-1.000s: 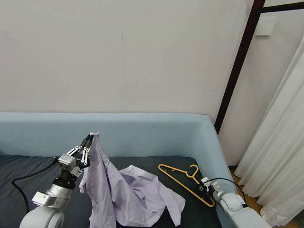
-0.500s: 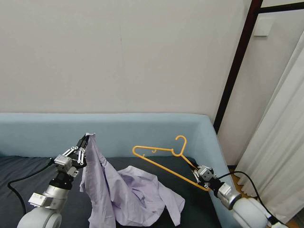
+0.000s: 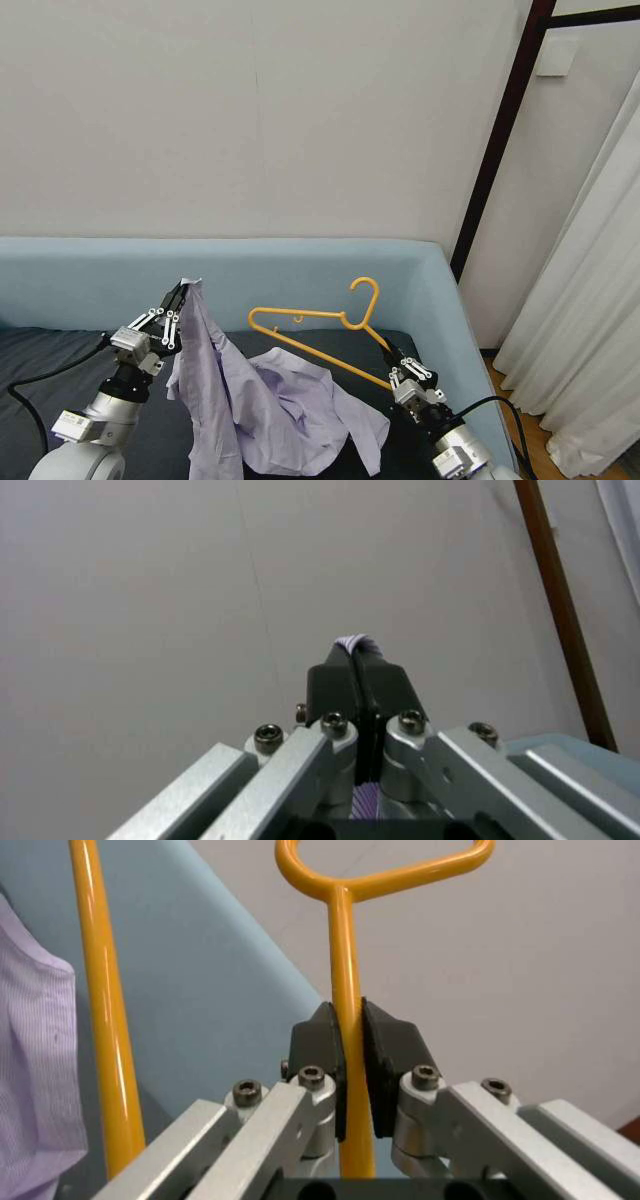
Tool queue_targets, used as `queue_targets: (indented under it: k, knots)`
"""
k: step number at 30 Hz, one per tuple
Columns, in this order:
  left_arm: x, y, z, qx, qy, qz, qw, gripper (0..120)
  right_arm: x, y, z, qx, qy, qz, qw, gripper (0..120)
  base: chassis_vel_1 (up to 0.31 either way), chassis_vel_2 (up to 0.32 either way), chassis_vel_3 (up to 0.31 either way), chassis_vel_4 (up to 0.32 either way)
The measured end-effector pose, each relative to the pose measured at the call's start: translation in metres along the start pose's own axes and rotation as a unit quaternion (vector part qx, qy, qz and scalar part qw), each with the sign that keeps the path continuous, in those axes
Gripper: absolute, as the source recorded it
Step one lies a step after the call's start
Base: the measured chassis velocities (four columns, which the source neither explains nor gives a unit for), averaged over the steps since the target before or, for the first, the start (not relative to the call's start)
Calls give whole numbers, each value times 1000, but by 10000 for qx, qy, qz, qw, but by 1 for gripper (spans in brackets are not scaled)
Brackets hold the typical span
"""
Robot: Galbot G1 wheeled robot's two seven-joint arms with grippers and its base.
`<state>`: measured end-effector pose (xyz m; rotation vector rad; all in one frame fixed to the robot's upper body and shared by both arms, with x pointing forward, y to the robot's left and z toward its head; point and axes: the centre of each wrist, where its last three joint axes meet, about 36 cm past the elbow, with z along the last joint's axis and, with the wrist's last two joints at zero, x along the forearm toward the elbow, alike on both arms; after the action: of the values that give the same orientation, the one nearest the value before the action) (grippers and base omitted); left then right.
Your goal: Pick up the clothes from the sofa and hang them on the clothes hanger.
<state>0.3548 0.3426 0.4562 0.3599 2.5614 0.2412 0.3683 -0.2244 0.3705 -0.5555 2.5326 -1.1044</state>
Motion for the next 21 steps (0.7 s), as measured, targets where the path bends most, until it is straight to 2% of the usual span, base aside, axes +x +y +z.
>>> queue_targets:
  k: [13,21]
  knots:
    - [20,-45,12,177,192,304,9992,0,-34,26,-5,-251,-424,-240,9985,5,0,0,0,0]
    - [28,-53,18,130,242,386,9989,0,-40,40,-15,-477,-562,-303,9968,5,0,0,0,0]
